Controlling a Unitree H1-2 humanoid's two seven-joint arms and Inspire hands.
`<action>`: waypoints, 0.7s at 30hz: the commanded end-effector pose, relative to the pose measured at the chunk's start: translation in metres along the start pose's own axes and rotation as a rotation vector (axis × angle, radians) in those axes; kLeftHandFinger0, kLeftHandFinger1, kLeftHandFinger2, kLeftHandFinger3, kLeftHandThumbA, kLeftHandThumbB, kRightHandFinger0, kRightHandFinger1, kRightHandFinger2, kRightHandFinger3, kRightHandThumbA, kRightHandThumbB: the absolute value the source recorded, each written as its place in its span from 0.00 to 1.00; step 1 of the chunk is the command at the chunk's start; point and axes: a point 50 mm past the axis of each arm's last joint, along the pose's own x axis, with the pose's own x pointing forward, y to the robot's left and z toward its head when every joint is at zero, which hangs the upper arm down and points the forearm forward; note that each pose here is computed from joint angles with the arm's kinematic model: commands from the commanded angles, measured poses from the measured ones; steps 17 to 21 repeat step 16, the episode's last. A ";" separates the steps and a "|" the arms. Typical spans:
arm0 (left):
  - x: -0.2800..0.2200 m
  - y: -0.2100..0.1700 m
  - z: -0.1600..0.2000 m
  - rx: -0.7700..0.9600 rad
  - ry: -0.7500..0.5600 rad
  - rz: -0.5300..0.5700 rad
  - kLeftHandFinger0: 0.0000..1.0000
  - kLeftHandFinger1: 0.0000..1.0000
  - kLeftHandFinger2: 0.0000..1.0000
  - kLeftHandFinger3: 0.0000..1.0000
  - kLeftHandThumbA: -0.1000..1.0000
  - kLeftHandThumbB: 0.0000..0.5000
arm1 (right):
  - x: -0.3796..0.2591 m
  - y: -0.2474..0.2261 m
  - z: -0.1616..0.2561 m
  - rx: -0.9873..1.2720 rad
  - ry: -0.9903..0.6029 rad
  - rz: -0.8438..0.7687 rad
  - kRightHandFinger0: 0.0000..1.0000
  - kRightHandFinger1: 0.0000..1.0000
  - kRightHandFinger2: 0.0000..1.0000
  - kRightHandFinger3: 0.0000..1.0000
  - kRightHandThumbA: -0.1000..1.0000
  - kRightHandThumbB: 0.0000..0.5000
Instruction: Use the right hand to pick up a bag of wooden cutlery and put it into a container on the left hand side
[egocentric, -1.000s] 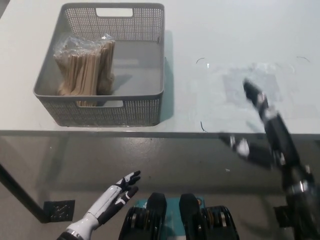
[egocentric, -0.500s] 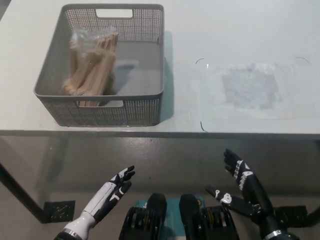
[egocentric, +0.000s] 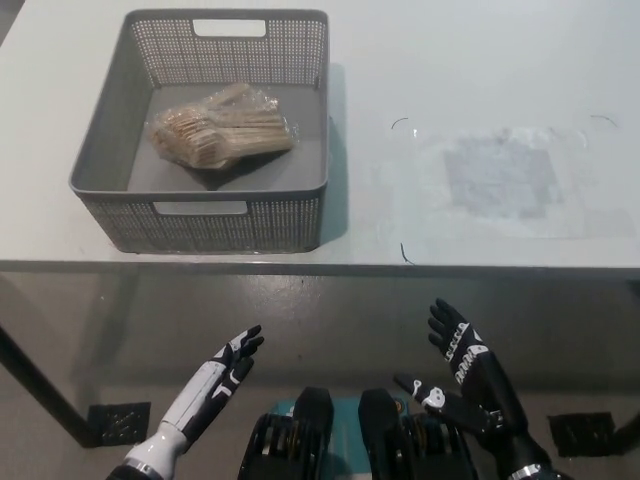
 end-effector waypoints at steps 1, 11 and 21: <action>0.013 0.009 0.015 0.024 -0.089 0.041 1.00 1.00 1.00 1.00 1.00 0.60 | 0.012 -0.001 0.012 0.018 -0.052 0.017 1.00 1.00 1.00 1.00 0.98 0.28; 0.018 0.012 0.018 0.025 -0.099 0.041 1.00 1.00 1.00 1.00 1.00 0.59 | 0.019 -0.004 0.019 -0.021 -0.068 0.016 1.00 1.00 1.00 1.00 0.99 0.31; 0.020 0.013 0.019 0.022 -0.104 0.047 1.00 1.00 1.00 1.00 1.00 0.59 | 0.022 -0.004 0.021 -0.023 -0.079 0.026 1.00 1.00 1.00 1.00 1.00 0.26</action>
